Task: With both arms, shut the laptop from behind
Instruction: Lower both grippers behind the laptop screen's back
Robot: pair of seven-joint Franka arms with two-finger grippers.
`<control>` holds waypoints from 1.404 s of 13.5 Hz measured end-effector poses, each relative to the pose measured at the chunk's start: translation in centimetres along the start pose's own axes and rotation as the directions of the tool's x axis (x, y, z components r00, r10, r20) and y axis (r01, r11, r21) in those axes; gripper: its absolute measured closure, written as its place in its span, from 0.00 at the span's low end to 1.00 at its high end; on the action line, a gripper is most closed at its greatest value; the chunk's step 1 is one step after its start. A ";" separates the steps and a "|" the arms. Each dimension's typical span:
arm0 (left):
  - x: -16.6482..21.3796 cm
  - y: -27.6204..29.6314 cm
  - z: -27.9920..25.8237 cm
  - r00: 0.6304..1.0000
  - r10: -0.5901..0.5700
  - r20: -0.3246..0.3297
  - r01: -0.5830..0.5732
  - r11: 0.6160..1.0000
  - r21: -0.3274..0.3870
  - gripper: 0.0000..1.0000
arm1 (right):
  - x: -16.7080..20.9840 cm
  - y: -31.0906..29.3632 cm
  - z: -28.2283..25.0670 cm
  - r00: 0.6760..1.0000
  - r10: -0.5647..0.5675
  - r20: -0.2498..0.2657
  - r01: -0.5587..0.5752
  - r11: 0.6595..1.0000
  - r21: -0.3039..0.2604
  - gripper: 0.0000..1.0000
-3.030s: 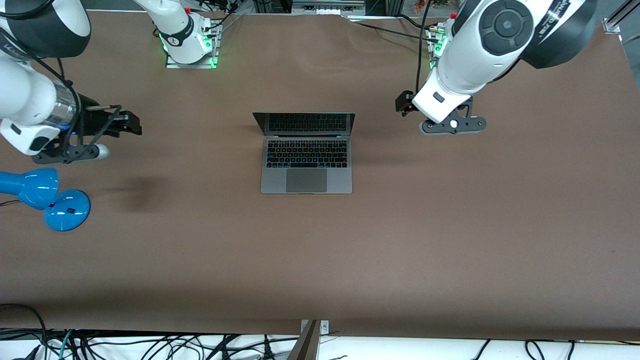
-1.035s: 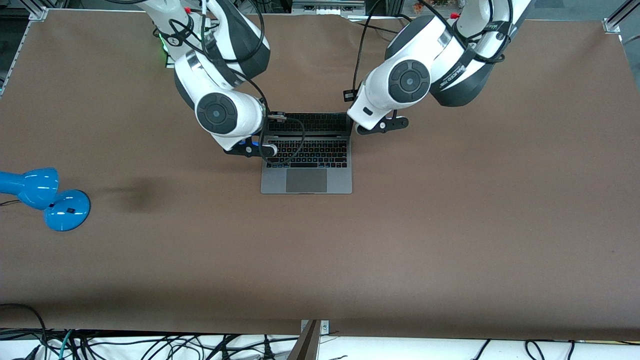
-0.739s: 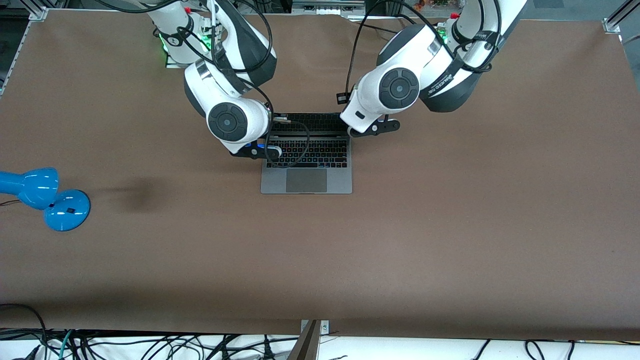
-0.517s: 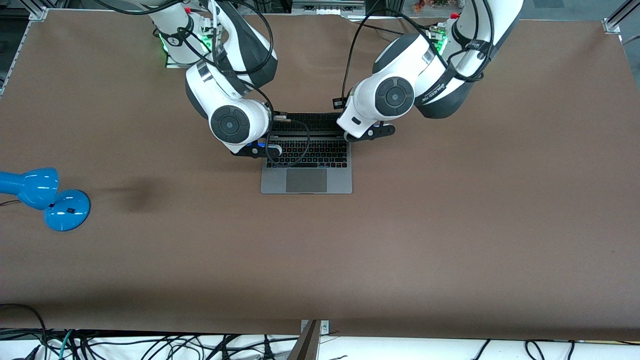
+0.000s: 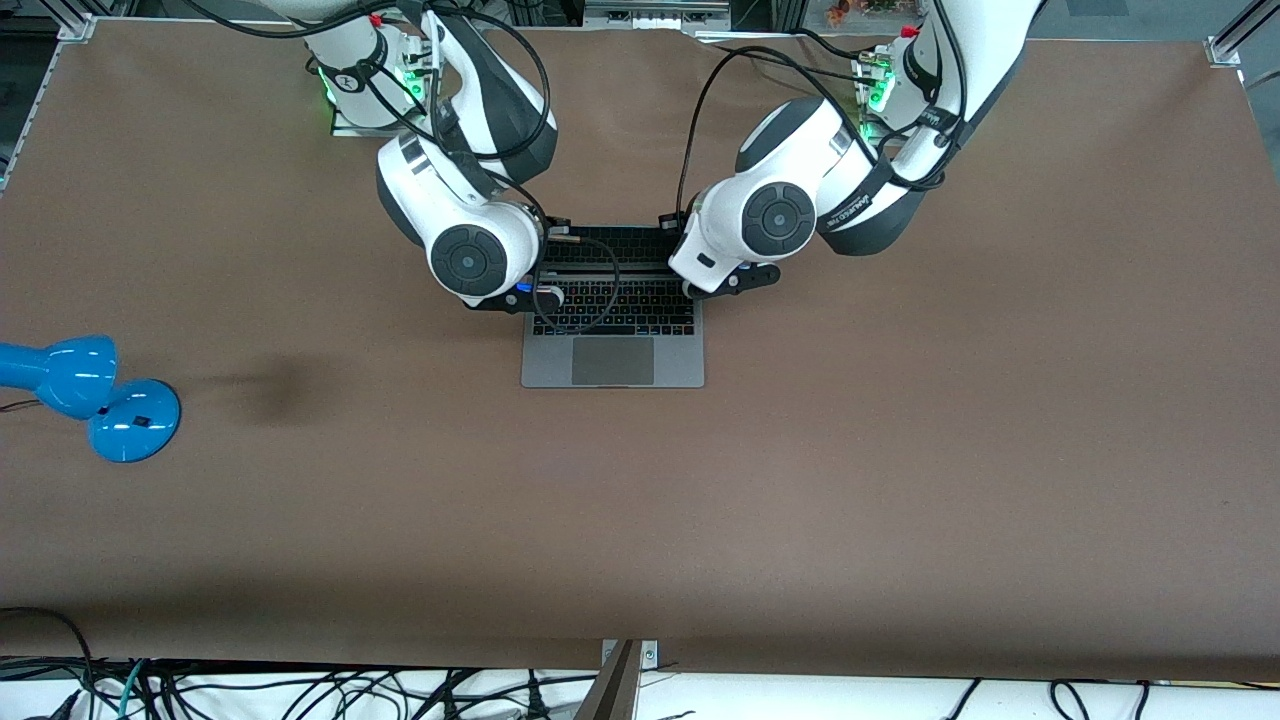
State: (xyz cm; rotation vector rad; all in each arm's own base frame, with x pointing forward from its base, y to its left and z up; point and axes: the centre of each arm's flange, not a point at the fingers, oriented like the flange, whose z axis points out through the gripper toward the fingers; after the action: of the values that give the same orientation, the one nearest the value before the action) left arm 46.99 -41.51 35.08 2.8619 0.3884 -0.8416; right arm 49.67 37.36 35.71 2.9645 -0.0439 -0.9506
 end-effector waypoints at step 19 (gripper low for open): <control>1.8 0.2 1.1 0.998 0.011 -0.057 -0.011 1.000 0.001 0.99 | 0.3 0.2 0.8 0.999 -0.007 0.039 0.008 1.000 -0.024 0.99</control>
State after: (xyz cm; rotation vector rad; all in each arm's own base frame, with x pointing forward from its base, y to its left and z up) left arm 47.98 -41.56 33.19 2.8908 0.3790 -0.7604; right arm 49.43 37.12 34.94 2.9264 -0.0218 -1.0029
